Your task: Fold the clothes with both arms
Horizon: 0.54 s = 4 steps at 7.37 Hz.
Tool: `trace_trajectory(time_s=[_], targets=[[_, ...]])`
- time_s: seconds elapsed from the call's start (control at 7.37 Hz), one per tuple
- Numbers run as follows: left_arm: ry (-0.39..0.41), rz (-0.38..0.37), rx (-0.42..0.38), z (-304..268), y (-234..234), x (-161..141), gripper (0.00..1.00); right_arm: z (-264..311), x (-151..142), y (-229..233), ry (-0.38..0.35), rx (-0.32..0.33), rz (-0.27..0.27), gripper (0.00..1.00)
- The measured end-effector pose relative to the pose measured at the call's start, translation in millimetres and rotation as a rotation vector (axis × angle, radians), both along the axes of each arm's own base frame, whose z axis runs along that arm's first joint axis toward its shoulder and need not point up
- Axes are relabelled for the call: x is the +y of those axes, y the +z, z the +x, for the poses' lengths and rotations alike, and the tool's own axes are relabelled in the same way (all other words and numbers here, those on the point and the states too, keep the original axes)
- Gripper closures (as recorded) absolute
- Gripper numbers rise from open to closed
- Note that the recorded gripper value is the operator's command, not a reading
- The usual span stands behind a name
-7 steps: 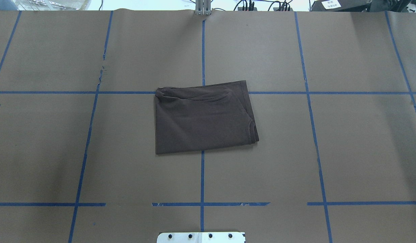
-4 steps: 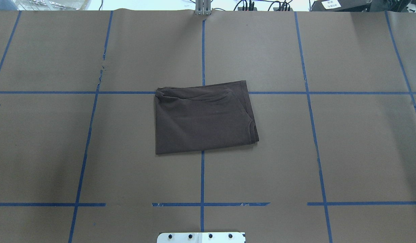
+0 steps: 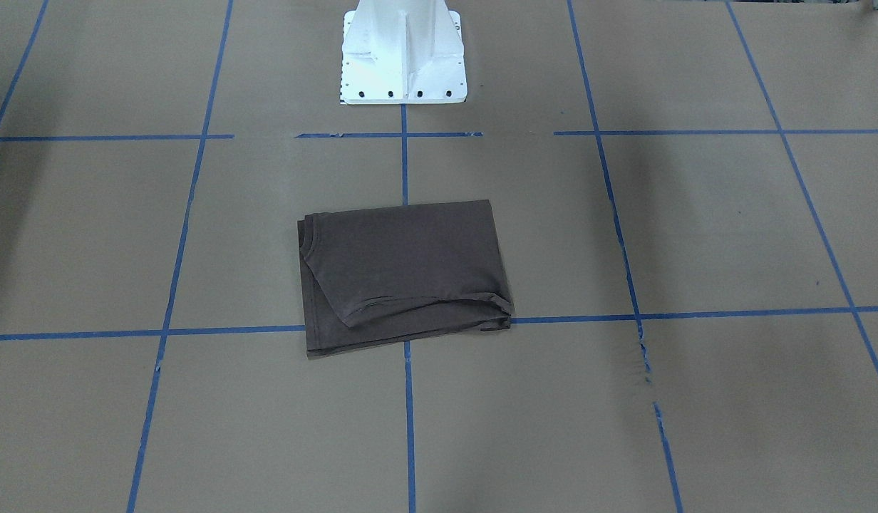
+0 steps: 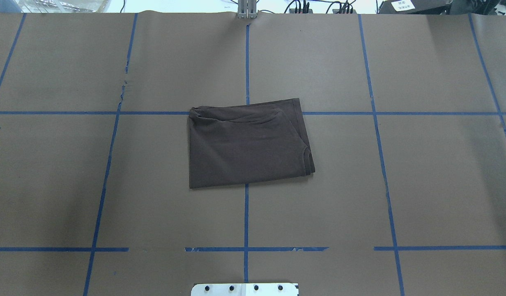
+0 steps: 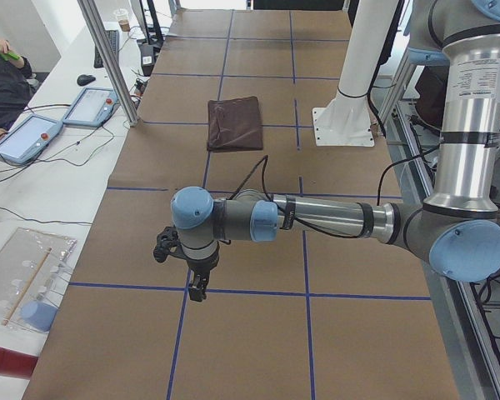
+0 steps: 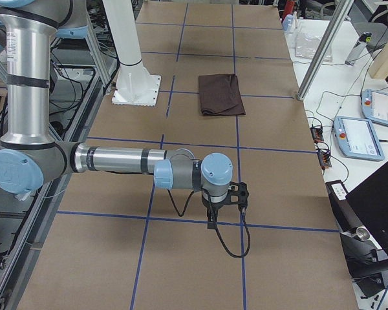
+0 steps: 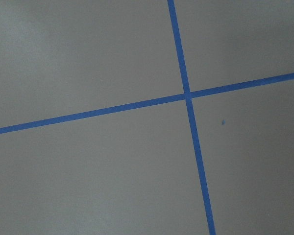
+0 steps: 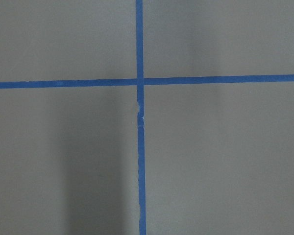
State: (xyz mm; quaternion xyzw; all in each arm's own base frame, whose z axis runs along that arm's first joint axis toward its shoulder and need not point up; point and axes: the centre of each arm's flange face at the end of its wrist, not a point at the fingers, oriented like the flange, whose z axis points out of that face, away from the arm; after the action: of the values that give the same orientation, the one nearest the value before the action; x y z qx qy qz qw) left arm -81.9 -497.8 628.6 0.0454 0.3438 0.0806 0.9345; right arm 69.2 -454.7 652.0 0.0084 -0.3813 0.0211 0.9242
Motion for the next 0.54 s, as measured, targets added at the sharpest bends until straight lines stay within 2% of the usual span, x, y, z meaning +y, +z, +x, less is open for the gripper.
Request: trace_trajectory(time_s=[0.54], targets=[[0.0, 0.0, 0.0, 0.0, 0.0, 0.0, 0.0, -0.1, 0.4, -0.2, 0.0, -0.001, 0.0, 0.0]])
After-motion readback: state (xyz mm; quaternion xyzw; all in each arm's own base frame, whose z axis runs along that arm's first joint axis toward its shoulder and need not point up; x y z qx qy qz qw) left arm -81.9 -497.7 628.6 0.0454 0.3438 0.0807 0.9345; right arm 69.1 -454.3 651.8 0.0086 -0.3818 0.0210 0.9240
